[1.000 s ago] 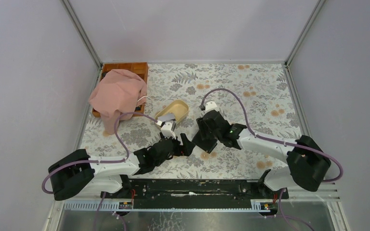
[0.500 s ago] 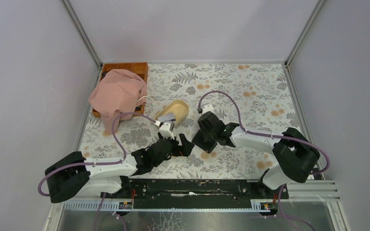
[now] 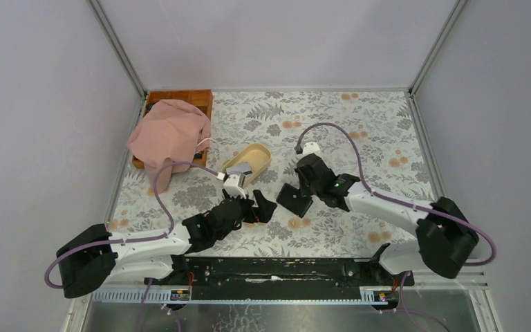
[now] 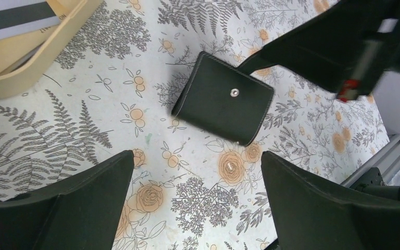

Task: Take the credit cards out of the card holder

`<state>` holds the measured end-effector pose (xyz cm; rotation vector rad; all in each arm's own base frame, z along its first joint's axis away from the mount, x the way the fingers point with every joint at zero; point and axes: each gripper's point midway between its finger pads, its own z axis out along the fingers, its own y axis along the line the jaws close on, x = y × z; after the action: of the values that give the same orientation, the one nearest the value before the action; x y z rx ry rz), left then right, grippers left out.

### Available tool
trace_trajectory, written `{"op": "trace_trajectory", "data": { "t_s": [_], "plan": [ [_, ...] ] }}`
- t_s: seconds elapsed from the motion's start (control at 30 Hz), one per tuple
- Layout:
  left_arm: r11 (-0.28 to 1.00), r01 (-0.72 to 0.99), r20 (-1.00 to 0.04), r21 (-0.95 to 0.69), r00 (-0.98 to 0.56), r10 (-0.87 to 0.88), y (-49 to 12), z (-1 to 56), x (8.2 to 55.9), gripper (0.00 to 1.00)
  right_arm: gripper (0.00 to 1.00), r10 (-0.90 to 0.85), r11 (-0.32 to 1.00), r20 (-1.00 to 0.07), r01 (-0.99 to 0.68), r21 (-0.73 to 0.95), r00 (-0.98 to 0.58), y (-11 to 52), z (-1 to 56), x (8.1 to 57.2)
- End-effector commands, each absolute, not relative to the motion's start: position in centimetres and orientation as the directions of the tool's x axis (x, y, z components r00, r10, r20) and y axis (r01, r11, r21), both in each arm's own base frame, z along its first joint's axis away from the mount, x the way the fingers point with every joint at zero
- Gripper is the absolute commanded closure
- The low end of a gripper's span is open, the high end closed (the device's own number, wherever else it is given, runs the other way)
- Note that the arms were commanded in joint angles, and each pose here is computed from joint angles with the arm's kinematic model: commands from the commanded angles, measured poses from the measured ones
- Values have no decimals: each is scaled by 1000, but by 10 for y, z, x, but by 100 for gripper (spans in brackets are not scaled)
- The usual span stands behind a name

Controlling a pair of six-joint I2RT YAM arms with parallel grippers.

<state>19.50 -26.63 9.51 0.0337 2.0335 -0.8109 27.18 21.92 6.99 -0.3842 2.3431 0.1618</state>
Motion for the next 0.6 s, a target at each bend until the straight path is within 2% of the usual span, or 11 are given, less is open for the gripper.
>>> {"op": "trace_trajectory", "data": {
  "t_s": [0.0, 0.13, 0.23, 0.33, 0.57],
  "plan": [
    [809, 308, -789, -500, -547, -280, -256, 102, 198, 0, 100, -139, 949, -803, -309, 59, -580, 218, 138, 279],
    [808, 324, -800, -492, -534, -274, -257, 111, 199, 0, 100, -122, 942, -846, -329, 66, -520, 212, 177, 276],
    [802, 333, -801, -496, -533, -274, -259, 115, 199, 0, 100, -120, 934, -850, -348, 78, -513, 212, 183, 272],
    [796, 326, -794, -511, -534, -291, -260, 117, 199, 0, 100, -122, 938, -837, -339, 78, -533, 211, 174, 271],
    [788, 325, -783, -523, -547, -295, -260, 113, 197, 1, 100, -99, 988, -775, -154, -3, -624, 175, 136, 285]
  ]
}}
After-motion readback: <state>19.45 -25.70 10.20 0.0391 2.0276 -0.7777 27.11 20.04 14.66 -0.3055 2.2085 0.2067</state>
